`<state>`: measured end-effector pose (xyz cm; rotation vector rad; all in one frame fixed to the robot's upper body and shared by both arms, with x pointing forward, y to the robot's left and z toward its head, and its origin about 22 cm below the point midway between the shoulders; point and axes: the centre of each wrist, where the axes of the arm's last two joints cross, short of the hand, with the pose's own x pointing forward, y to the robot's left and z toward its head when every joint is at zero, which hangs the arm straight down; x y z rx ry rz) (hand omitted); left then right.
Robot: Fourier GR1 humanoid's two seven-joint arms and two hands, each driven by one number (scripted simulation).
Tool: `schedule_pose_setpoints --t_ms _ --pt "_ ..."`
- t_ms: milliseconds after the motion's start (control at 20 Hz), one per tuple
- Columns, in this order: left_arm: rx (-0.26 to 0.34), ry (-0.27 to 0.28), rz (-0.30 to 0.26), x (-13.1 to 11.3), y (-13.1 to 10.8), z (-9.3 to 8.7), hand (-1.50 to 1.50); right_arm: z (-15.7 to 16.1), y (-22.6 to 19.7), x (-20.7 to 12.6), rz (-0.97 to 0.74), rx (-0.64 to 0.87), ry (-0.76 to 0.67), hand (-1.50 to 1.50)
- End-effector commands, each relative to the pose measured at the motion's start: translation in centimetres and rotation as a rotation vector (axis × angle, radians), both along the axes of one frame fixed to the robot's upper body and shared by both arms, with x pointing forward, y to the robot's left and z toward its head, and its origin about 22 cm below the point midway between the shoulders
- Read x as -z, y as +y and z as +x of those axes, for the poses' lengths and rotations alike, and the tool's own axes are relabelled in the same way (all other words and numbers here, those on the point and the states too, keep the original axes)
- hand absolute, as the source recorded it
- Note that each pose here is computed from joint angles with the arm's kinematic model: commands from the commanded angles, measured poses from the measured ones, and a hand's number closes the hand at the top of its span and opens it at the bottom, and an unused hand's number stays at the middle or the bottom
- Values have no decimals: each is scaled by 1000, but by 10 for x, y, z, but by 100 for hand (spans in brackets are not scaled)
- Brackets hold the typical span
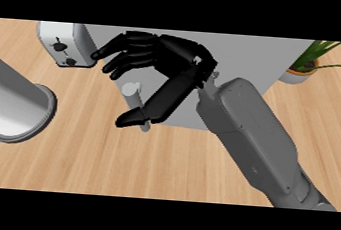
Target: Pick up the bottled water, place it into the cabinet and close the cabinet
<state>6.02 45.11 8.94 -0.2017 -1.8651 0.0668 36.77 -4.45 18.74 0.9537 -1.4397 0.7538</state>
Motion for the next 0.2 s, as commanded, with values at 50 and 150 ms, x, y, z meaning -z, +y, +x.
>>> schedule_pose_setpoints --t_ms 50,150 --pt "36 2 -7 5 -1 2 -150 28 -25 -54 80 264 -114 -150" --pt "42 -3 8 0 -5 12 -150 30 -20 -48 105 253 -90 -150"
